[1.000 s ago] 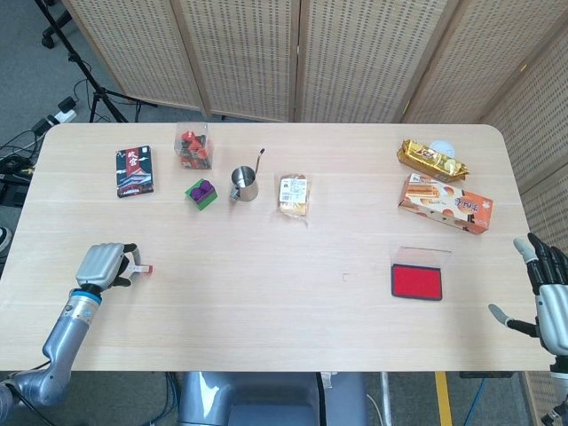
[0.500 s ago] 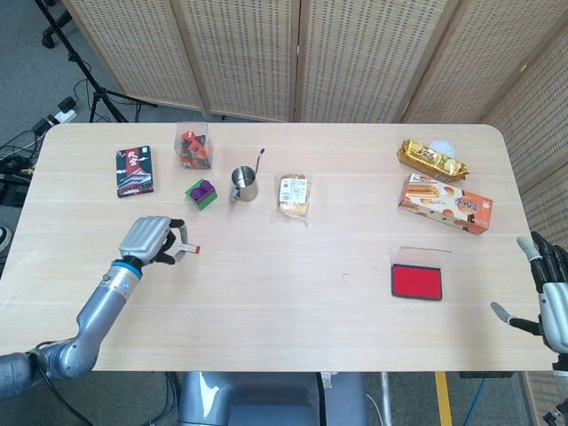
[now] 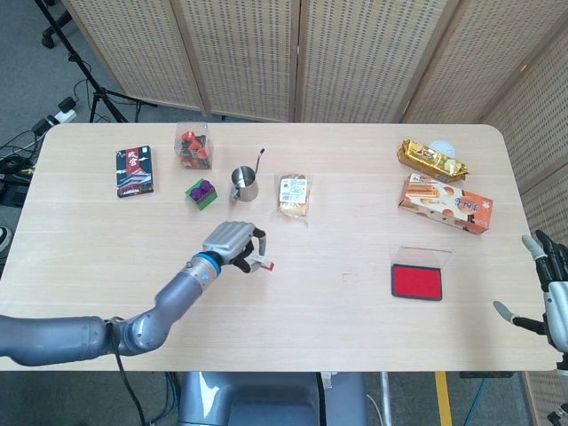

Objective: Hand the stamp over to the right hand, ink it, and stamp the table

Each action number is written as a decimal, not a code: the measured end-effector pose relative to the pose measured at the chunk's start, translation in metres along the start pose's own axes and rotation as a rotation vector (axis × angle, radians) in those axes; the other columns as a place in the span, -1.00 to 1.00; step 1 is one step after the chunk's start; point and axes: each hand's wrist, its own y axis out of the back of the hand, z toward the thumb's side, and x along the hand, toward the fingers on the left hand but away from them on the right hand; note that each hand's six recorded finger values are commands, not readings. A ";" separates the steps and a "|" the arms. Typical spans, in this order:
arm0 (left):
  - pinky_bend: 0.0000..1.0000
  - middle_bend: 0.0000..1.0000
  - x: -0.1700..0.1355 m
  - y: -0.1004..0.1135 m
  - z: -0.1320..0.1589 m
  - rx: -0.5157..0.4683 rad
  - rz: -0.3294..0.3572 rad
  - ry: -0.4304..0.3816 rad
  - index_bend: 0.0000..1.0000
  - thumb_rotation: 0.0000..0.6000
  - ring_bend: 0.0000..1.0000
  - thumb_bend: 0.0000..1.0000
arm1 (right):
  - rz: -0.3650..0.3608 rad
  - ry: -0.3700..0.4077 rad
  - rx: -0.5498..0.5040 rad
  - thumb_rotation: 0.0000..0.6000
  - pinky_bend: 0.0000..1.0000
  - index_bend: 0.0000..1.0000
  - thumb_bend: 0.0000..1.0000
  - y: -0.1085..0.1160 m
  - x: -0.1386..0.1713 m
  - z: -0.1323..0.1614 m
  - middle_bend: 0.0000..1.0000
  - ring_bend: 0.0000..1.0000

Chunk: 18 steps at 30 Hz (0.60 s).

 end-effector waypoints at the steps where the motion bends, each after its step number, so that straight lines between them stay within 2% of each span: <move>1: 0.84 0.99 0.003 -0.003 0.005 0.006 -0.008 0.001 0.26 1.00 1.00 -0.33 | 0.000 -0.003 -0.003 1.00 -1.00 -1.00 -1.00 0.001 0.000 -0.001 -1.00 -1.00; 12: 0.83 0.99 0.042 -0.042 0.030 0.077 -0.072 0.057 0.26 1.00 1.00 -0.33 | 0.008 -0.027 -0.037 1.00 -1.00 -1.00 -1.00 0.005 -0.005 -0.011 -1.00 -1.00; 18: 0.83 0.99 0.053 -0.053 0.036 0.085 -0.080 0.074 0.26 1.00 1.00 -0.33 | 0.008 -0.033 -0.053 1.00 -1.00 -1.00 -1.00 0.007 -0.008 -0.015 -1.00 -1.00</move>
